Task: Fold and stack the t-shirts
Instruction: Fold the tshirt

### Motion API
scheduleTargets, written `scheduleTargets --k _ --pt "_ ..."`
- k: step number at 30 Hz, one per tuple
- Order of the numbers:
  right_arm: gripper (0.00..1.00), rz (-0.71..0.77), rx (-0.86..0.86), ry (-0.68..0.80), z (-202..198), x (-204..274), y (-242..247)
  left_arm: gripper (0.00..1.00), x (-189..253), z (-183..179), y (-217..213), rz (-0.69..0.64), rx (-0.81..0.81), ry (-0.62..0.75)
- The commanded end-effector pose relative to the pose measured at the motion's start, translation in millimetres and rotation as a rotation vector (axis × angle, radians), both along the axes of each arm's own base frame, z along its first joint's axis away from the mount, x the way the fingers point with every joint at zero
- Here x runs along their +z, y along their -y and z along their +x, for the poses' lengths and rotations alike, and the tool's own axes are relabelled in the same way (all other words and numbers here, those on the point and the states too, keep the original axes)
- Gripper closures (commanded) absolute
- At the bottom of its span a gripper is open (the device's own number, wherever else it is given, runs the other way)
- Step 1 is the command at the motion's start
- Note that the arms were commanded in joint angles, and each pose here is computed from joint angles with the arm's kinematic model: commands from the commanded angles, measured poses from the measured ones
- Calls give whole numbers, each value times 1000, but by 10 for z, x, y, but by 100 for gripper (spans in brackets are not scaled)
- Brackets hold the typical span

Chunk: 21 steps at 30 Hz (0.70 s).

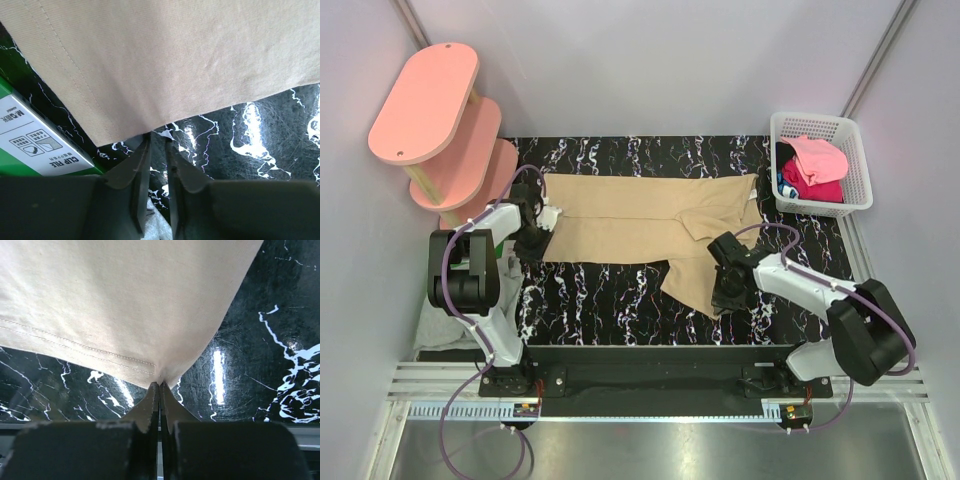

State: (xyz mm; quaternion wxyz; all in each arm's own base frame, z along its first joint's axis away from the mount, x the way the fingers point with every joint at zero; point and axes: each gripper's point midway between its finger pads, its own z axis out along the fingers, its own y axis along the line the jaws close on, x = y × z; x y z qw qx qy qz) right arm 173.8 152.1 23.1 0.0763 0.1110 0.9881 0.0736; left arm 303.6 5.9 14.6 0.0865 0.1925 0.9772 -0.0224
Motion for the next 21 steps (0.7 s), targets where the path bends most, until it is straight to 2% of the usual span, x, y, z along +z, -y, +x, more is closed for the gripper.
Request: scheduleTargets --k 1,4,11,12,13,15,17,21 --pt "100 12 -4 47 52 152 -33 86 72 71 41 -30 0 42" --pt "100 17 -9 54 36 215 -19 100 107 82 41 -30 1 53" --pt "100 30 -10 79 -62 493 31 100 272 105 37 -28 -9 89" --pt "100 36 -7 93 -57 534 27 94 276 102 32 -25 -8 89" --pt "100 33 -5 96 -59 546 35 84 289 102 7 -11 -7 92" --pt "100 34 -3 95 -55 551 35 54 299 104 -27 8 -7 96" --pt "100 31 1 88 -63 533 30 50 314 116 -101 26 8 104" --pt "100 37 -5 82 -86 492 30 50 330 174 -224 29 39 111"
